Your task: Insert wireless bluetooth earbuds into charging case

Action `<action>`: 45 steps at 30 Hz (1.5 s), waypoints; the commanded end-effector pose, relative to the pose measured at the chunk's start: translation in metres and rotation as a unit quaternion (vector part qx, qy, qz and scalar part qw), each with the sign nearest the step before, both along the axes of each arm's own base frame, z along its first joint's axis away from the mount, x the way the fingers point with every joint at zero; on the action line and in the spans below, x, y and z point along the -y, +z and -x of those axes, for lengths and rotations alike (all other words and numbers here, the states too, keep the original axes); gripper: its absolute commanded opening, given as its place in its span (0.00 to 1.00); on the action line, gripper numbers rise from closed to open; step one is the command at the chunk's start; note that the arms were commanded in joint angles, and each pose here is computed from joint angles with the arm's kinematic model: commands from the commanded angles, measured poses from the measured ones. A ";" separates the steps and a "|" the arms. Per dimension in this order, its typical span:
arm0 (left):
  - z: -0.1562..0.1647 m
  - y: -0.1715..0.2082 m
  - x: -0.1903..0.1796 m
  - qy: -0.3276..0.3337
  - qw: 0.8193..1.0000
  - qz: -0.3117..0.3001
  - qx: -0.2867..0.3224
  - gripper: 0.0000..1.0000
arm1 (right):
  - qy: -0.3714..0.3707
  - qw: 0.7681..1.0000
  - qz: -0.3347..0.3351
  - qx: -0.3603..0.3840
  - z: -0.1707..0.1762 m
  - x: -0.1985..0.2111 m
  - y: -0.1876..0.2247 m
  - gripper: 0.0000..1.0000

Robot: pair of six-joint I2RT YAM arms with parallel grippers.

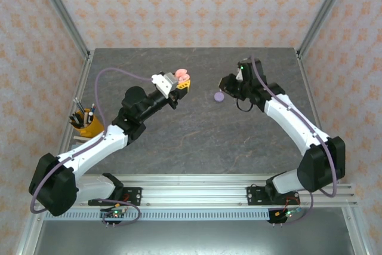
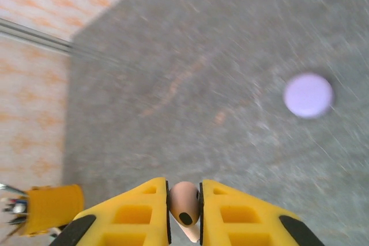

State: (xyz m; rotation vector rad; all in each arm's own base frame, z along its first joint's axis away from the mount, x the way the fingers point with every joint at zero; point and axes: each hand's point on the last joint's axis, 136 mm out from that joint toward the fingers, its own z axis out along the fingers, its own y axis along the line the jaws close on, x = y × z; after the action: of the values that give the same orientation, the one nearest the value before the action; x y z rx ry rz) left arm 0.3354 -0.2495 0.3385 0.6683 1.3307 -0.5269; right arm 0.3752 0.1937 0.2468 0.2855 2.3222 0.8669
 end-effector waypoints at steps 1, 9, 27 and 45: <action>-0.006 0.020 0.001 0.009 1.000 0.005 0.022 0.00 | 0.029 0.994 -0.035 0.103 -0.001 -0.010 0.076 0.18; -0.013 0.033 0.014 -0.016 0.999 0.013 0.032 0.00 | 0.070 0.966 -0.101 0.227 0.014 -0.020 0.181 0.18; -0.028 0.087 0.043 -0.077 0.992 0.066 0.075 0.00 | 0.168 0.902 -0.193 0.348 0.048 -0.041 0.247 0.19; -0.027 0.097 0.056 -0.115 0.988 0.072 0.075 0.00 | 0.257 0.888 -0.196 0.326 0.061 -0.069 0.231 0.18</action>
State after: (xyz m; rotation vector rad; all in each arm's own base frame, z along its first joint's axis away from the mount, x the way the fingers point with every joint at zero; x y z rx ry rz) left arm 0.3699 -0.3041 0.4101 0.7244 1.1485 -0.7146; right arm 0.3267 0.2558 0.4651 -0.3324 1.6379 1.4152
